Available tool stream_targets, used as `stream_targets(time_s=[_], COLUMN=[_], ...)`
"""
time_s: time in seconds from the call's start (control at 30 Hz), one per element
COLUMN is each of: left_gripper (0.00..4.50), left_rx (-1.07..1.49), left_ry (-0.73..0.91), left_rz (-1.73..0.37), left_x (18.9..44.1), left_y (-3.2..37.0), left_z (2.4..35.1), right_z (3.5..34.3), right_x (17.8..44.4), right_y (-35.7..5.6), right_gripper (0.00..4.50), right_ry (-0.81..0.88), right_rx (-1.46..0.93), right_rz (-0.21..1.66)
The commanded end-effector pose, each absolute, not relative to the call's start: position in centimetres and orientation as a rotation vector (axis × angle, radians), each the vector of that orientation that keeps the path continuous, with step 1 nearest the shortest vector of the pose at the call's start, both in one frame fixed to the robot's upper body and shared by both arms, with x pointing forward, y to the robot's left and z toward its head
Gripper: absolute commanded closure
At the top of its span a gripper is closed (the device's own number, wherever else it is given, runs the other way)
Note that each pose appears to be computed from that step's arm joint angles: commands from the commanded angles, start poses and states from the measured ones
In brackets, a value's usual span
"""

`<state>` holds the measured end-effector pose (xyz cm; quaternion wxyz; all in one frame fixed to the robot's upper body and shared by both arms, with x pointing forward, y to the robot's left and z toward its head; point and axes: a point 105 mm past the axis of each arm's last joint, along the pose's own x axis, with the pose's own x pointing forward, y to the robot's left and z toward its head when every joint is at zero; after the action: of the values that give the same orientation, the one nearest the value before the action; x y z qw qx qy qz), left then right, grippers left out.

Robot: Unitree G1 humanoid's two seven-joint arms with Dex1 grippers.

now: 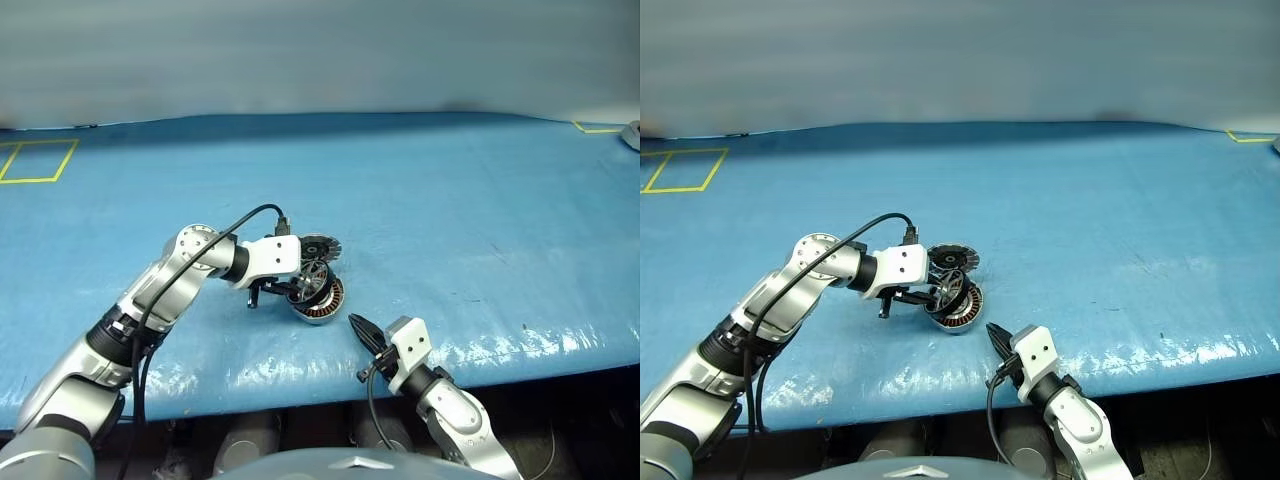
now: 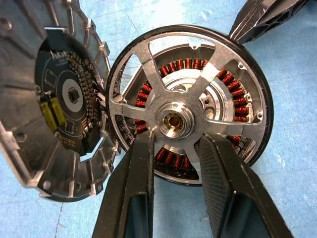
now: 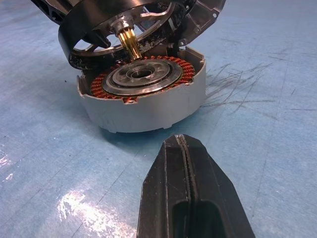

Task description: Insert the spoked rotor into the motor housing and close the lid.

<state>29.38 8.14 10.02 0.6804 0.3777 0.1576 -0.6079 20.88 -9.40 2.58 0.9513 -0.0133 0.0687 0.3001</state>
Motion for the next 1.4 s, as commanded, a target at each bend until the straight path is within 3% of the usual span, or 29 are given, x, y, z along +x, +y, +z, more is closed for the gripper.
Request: stream_targets(time_s=[0.03,0.33,0.43,0.53,0.7,0.8,0.9,1.07,1.23,1.4], left_gripper=[3.19,0.2,0.05,0.73,2.39,3.44,4.44,4.48,4.48,4.48], left_rx=[0.867,0.818,0.773,0.672,0.48,0.367,0.193,0.002,-0.094,-0.107], left_ry=[0.338,0.292,0.263,0.23,0.229,0.239,0.132,0.042,0.042,-0.016], left_rz=[-1.371,-1.416,-1.458,-1.518,-1.592,-1.524,-1.453,-1.235,-1.113,-1.005], left_x=[29.5,28.8,28.1,27.0,25.0,24.6,24.1,24.0,21.7,20.3], left_y=[7.9,7.1,6.5,5.7,5.5,6.0,6.3,7.9,8.9,9.0], left_z=[10.5,11.4,12.0,13.0,13.5,12.6,12.8,12.1,9.4,7.8], right_z=[3.2,3.1,3.1,3.1,3.3,4.1,6.1,8.0,10.6,13.1], right_x=[21.0,21.1,21.1,21.0,21.1,21.3,21.9,23.8,27.8,32.5], right_y=[-9.3,-9.3,-9.4,-9.5,-10.3,-11.1,-10.7,-10.9,-11.7,-11.0], right_gripper=[4.5,4.5,4.5,4.5,4.5,4.5,4.5,4.5,4.5,4.5], right_ry=[0.109,0.116,0.118,0.119,0.117,0.099,0.057,0.107,0.114,0.09], right_rx=[-0.028,-0.035,-0.037,-0.039,-0.055,-0.06,-0.02,0.041,-0.07,-0.256], right_rz=[0.607,0.606,0.605,0.603,0.572,0.534,0.519,0.443,0.349,0.409])
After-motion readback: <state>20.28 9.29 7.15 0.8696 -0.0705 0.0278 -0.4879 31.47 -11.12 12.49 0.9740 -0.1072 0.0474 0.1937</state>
